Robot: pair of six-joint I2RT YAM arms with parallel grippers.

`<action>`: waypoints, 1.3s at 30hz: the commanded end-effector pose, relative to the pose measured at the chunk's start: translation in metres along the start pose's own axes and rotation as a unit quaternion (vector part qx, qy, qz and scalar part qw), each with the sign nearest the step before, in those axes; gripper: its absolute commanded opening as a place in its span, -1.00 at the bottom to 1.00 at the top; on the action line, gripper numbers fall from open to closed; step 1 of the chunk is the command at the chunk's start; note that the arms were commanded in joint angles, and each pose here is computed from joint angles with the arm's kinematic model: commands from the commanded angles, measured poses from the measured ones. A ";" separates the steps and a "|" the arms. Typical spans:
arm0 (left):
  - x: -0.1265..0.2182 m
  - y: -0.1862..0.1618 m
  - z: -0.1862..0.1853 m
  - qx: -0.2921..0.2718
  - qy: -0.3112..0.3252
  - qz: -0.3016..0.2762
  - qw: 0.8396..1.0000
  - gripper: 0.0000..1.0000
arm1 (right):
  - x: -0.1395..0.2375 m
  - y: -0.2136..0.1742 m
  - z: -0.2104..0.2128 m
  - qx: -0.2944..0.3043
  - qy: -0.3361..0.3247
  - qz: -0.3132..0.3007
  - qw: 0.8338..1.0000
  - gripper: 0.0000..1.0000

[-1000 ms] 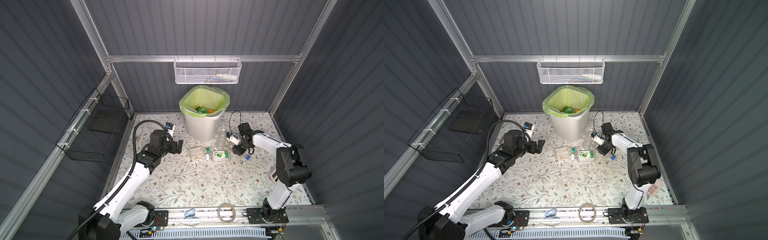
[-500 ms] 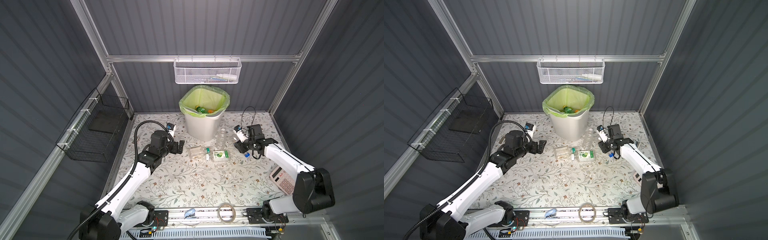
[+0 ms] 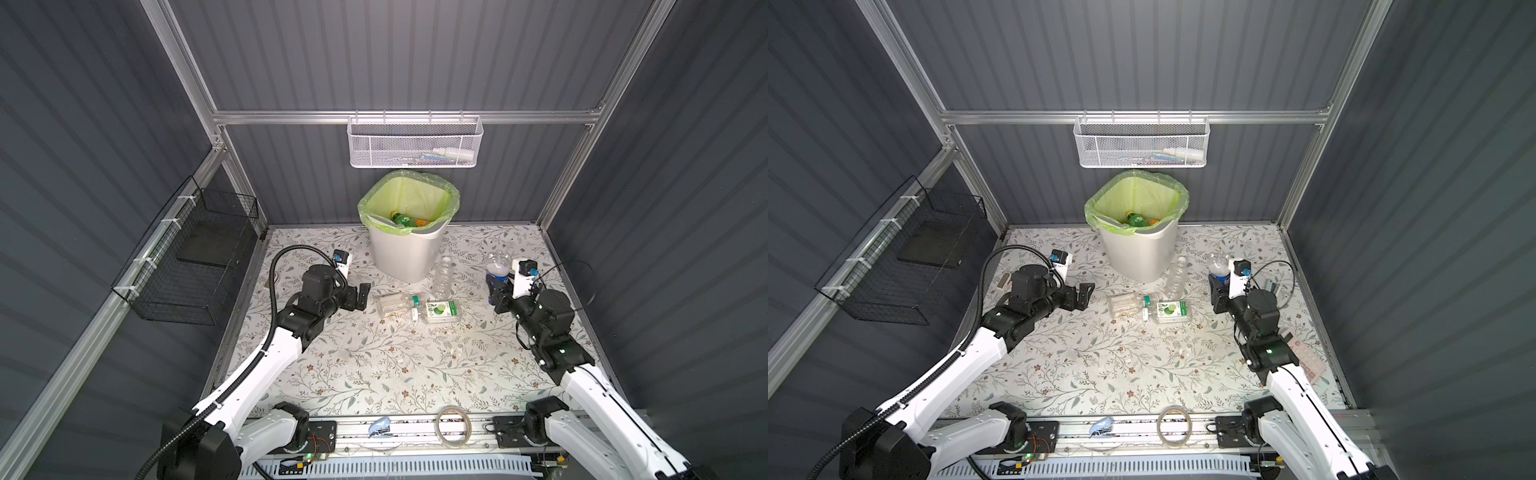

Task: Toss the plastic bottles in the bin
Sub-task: 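Carry the blue-label bottle over the bin with the right gripper and release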

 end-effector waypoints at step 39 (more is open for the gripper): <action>-0.002 -0.016 0.001 0.016 -0.003 -0.005 1.000 0.99 | -0.132 0.213 0.103 -0.046 0.176 -0.061 0.981 0.98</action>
Point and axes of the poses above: each gripper's point midway between its finger pads, its own x axis back along the fingers, its own z axis along the line the jaws close on, y = z × x, the point moved 4 cm from there along x, back along the fingers, and after that the axes turned 4 degrees about -x, right-handed, at the moved point
